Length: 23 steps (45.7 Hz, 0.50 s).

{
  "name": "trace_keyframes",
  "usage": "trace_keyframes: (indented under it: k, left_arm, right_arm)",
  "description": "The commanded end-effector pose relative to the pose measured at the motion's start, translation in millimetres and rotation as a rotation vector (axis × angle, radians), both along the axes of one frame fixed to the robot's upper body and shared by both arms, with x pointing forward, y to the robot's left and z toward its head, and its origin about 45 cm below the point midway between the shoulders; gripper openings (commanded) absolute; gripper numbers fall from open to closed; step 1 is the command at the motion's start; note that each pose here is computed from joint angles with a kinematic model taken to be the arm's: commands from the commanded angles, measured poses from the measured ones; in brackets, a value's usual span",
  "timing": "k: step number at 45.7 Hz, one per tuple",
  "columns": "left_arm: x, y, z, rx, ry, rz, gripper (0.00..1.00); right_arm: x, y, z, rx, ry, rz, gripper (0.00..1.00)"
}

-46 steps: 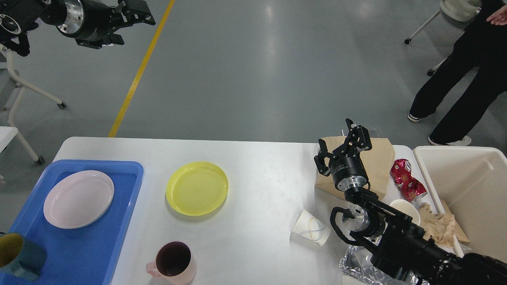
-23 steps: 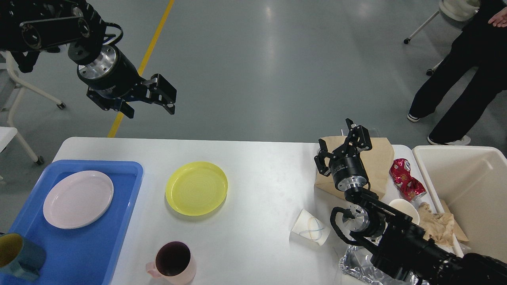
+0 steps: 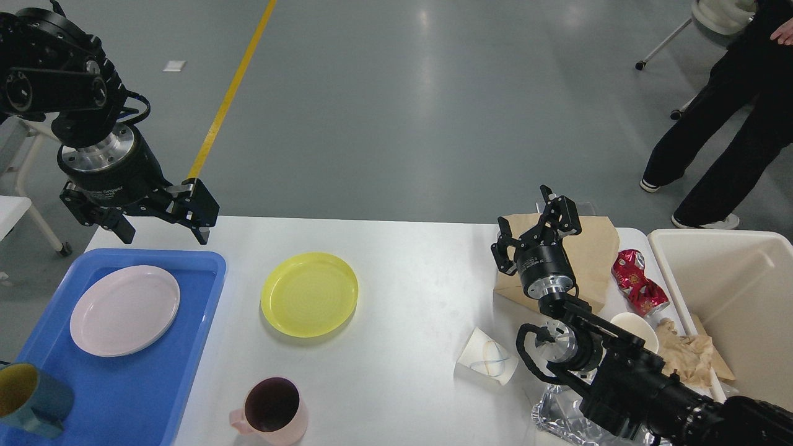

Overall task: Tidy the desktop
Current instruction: 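Raise the left arm and bring the left gripper over the blue tray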

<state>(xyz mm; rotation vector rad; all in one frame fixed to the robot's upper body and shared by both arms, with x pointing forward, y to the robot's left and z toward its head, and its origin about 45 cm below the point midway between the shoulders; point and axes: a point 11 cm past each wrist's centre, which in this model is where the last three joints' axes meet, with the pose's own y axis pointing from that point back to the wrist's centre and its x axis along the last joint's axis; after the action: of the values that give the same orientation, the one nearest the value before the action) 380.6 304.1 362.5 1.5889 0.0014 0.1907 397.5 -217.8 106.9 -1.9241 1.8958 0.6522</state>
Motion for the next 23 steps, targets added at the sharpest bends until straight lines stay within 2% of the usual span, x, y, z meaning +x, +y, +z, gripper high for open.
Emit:
trace_keyframes:
  k: [1,4,11,23]
  left_arm:
    - [-9.4,11.4,-2.7,0.048,0.059,0.022,1.0]
    - [-17.1,14.7,-4.1,0.067,0.128,0.036,1.0]
    - [-23.3,12.9,-23.2,0.183,0.208,-0.012,1.0]
    - [-26.6,6.3,-36.3,0.186,0.243,-0.033,1.0]
  right_arm:
    - [0.0,0.4,0.2,0.001,0.0,0.001,1.0]
    - [-0.1,1.2,0.2,0.002,0.0,0.002,1.0]
    - [0.0,0.4,0.2,0.001,0.0,0.001,1.0]
    - [-0.1,0.8,-0.1,0.001,0.0,0.001,1.0]
